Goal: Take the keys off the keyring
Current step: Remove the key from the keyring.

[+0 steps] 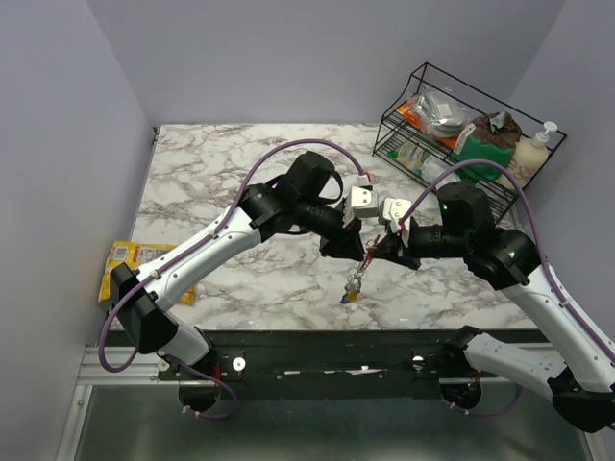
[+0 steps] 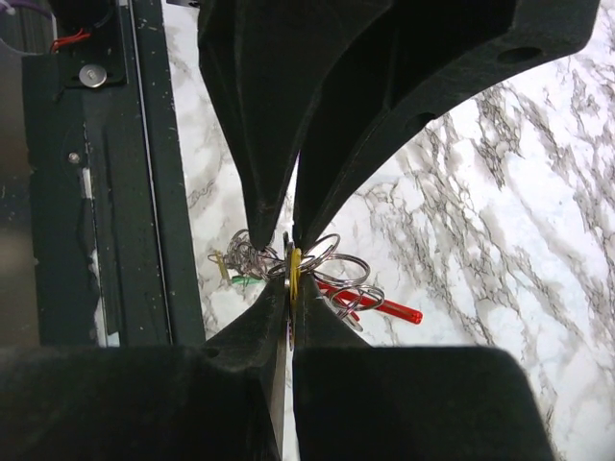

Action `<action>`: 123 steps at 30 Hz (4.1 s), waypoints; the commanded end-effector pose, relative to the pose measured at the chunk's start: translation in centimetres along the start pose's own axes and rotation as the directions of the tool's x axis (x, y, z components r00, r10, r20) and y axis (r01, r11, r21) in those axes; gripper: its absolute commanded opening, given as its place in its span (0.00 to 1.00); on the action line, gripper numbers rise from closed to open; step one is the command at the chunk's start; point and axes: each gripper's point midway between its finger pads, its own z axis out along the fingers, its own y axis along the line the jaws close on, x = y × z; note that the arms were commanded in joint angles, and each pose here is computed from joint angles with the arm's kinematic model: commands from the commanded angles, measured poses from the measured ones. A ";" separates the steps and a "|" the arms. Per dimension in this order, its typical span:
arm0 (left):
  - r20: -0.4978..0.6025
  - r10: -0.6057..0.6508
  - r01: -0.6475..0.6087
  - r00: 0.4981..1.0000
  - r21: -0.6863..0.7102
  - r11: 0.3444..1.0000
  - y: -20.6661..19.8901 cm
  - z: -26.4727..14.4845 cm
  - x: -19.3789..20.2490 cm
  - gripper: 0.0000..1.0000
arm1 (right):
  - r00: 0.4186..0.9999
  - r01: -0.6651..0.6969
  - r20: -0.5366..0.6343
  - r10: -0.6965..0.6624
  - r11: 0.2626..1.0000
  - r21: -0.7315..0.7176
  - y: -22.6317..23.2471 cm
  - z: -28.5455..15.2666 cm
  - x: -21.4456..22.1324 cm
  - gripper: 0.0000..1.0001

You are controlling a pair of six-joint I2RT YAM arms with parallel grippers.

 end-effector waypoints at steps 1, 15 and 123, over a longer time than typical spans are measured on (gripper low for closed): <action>0.021 0.014 -0.014 1.000 0.019 1.000 -0.6 0.2 -1.0 0.22 | 0.999 0.004 0.034 -0.004 1.000 -0.001 -0.1 0.1 -0.8 0.10; 0.020 -0.010 0.011 1.000 -0.087 0.996 1.0 0.4 -1.2 0.00 | 0.998 0.045 -0.044 -0.040 0.993 0.109 -2.2 -0.2 0.6 0.11; 0.011 -0.130 0.122 0.991 -0.427 0.896 7.8 0.4 0.3 0.00 | 0.946 0.307 -0.225 -0.233 0.866 0.395 -4.9 -4.1 3.3 0.01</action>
